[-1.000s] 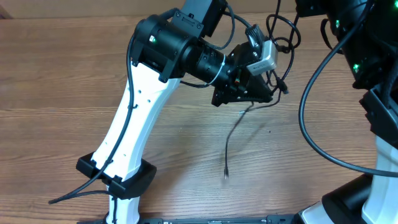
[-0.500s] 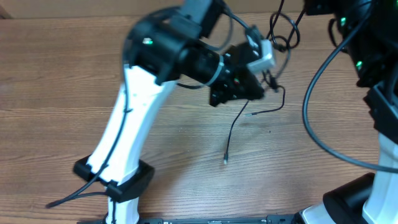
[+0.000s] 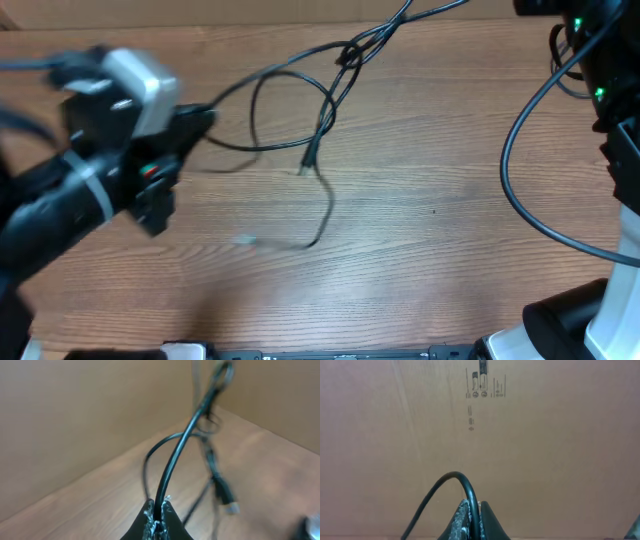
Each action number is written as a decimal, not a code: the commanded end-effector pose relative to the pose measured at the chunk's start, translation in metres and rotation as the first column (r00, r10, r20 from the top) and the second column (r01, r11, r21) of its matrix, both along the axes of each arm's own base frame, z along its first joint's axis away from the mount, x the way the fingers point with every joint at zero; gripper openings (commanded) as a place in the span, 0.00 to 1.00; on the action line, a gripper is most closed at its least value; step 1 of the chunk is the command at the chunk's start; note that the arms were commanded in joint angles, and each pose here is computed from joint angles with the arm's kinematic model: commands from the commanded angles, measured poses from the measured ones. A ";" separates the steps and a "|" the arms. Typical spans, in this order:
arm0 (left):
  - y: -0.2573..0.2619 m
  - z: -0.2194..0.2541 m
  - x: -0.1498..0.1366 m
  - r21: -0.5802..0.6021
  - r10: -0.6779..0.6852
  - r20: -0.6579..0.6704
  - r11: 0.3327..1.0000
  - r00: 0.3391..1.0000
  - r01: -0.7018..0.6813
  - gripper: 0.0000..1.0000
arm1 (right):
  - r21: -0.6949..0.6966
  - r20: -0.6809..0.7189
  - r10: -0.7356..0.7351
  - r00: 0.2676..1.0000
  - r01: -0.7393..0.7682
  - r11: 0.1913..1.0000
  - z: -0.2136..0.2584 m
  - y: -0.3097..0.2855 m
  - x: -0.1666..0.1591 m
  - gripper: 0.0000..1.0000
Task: Untangle cables
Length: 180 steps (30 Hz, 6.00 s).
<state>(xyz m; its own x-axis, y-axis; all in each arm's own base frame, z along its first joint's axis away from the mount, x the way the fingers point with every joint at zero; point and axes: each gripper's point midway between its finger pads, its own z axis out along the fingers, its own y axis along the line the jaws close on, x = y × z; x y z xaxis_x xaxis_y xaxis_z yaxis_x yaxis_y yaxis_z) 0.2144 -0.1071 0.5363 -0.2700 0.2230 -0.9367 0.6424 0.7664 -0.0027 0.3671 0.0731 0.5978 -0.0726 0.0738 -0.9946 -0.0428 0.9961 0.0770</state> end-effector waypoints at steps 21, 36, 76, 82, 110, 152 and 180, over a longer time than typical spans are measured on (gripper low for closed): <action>0.075 0.014 -0.026 -0.041 0.461 0.042 0.887 0.886 -0.460 0.04 | 0.183 -0.195 -0.474 0.858 0.507 0.842 -0.063 -0.290 0.006 0.04; 0.071 0.009 -0.012 -0.039 0.432 0.004 0.901 0.902 -0.431 0.04 | 0.213 -0.109 -0.421 0.901 0.435 0.875 -0.043 -0.300 0.006 0.04; 0.054 -0.015 0.036 -0.022 0.286 -0.109 0.957 0.952 -0.290 0.04 | 0.246 -0.202 0.586 0.785 -0.539 0.806 -0.089 0.149 0.062 0.04; 0.054 -0.015 0.036 -0.022 0.285 -0.109 0.957 0.952 -0.289 0.04 | 0.267 -0.335 0.563 0.755 -0.497 0.826 -0.128 0.144 0.066 0.04; 0.054 -0.015 0.036 -0.023 0.283 -0.108 0.958 0.953 -0.287 0.04 | 0.013 -0.547 0.449 0.706 -0.529 0.849 -0.244 0.233 0.091 1.00; 0.054 -0.027 0.041 -0.015 0.282 -0.159 0.958 0.946 -0.288 0.04 | 0.043 -0.950 -0.233 0.210 0.823 0.566 -0.571 -0.056 0.108 0.90; 0.054 -0.026 0.039 -0.015 0.283 -0.155 0.957 0.947 -0.289 0.04 | 0.141 -0.925 -0.141 0.354 0.663 0.736 -0.558 -0.045 0.122 0.04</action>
